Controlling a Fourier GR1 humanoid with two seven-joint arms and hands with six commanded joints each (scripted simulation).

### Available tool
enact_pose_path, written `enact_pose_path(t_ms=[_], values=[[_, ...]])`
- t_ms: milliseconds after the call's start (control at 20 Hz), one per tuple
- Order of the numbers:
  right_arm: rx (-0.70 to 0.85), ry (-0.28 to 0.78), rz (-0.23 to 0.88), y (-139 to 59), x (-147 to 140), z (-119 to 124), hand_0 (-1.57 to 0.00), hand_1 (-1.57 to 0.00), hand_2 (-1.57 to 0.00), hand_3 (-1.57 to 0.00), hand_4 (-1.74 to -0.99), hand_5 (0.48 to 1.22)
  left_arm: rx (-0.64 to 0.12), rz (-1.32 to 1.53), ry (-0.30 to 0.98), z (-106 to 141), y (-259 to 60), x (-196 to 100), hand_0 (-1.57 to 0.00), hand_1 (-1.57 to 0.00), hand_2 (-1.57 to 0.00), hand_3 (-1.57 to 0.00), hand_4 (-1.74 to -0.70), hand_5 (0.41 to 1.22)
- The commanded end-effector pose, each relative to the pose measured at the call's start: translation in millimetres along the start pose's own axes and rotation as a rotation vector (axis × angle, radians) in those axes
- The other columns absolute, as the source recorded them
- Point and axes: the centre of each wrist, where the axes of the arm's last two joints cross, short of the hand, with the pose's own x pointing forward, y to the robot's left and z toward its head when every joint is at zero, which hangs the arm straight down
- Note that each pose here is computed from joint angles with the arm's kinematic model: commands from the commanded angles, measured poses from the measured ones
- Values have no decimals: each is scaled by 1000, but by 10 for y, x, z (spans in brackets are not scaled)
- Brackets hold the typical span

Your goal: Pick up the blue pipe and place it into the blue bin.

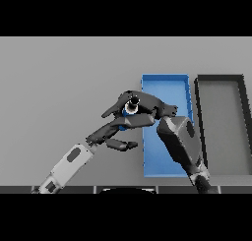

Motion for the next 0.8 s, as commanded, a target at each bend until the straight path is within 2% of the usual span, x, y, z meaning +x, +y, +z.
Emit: enact_pose_path(t_ms=[0, 100, 300, 400, 550, 750], values=[[10, -29, 20, -4, 131, -37, -1571, -1571, -1571, -1571, -1494, 1221, -2, -1, -14, 39, 6, -3, -1, 0, 0, 0, -863, 498], [12, -84, 94, -111, 376, -110, -1571, -1571, -1571, -1571, -1495, 1221, -3, -4, -15, 10, 38, 10, 0, 0, 0, 1, -867, 486], [-184, -129, 138, -494, 668, -81, -1571, -1571, -1571, -1571, -1497, 1221, -12, -1, -10, 38, 16, 43, 1, 1, 1, 1, -860, 484], [-283, -98, 174, -687, 707, -40, -1571, -1571, -1571, -1571, -1498, 1221, 4, -10, 16, 33, 50, 52, 1, 1, 1, 1, -850, 484], [-454, -2, 171, -1063, 631, 185, -1571, -1571, -1571, -1571, -1498, 1221, 13, -21, 6, 75, 34, 27, 1, 1, 1, 1, -835, 474], [-641, 128, 93, -1352, 283, 606, -1571, -1571, -1571, -1571, -1499, 1221, 26, -30, 20, 80, 57, 19, 1, 1, 1, 1, -827, 463]])
